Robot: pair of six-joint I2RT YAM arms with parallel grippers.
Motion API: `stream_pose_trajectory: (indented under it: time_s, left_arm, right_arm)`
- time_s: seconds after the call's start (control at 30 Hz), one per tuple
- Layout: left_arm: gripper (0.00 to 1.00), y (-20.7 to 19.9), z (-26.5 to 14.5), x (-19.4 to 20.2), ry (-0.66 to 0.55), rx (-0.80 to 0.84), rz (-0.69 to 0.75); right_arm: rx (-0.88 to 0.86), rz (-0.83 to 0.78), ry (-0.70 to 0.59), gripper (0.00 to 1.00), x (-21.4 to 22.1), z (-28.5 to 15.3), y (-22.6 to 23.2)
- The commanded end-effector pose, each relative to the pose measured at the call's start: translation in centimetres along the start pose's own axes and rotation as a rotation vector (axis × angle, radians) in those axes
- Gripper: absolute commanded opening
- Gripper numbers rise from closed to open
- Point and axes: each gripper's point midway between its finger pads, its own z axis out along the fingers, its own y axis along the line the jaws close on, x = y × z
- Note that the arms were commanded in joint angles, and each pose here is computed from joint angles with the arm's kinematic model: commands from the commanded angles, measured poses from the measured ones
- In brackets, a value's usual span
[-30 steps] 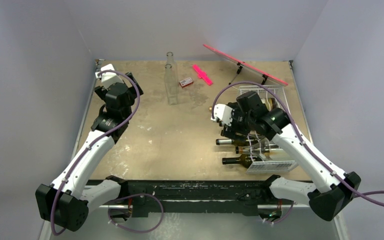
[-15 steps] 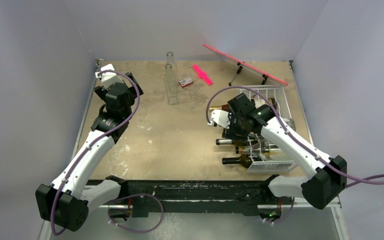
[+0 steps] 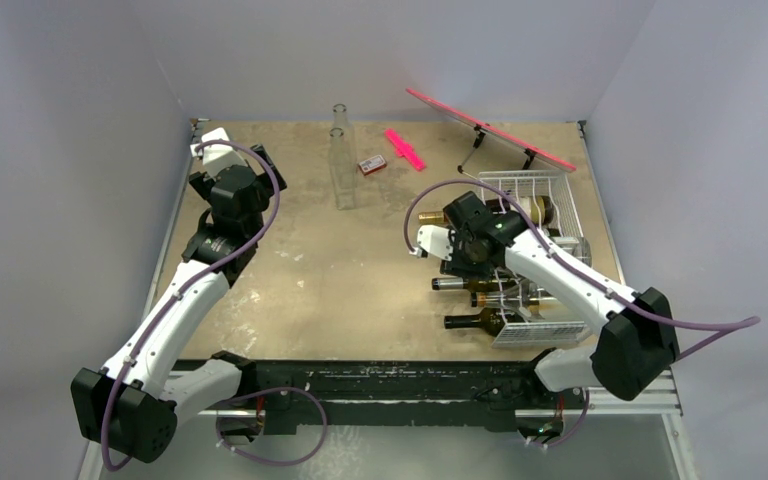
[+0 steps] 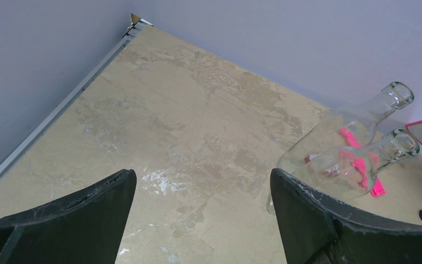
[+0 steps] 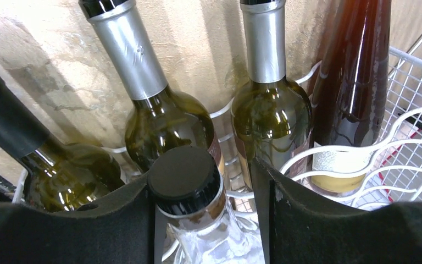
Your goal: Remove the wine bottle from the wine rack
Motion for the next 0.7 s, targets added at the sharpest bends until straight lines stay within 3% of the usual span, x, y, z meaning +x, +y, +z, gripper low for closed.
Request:
stream_pose_trajectory:
  time_s: [0.0, 0.23, 0.57, 0.67]
  left_arm:
    - [0.91, -1.0, -0.3, -2.6, -0.055, 0.024, -0.051]
    - [0.91, -1.0, -0.3, -2.6, -0.053, 0.028, -0.053]
    - [0.91, -1.1, -0.2, -2.3, -0.047, 0.029, -0.051]
    - [0.91, -1.1, -0.2, -2.4, -0.047, 0.030, -0.053]
  right_arm:
    - [0.065, -0.021, 0.000, 0.56, -0.3, 0.5, -1.3]
    - [0.086, -0.029, 0.004, 0.54, 0.3, 0.5, -1.2]
    - [0.150, 0.038, -0.085, 0.15, -1.5, -2.9, -3.2]
    - [0.176, 0.069, -0.124, 0.08, -2.0, -4.2, -3.6]
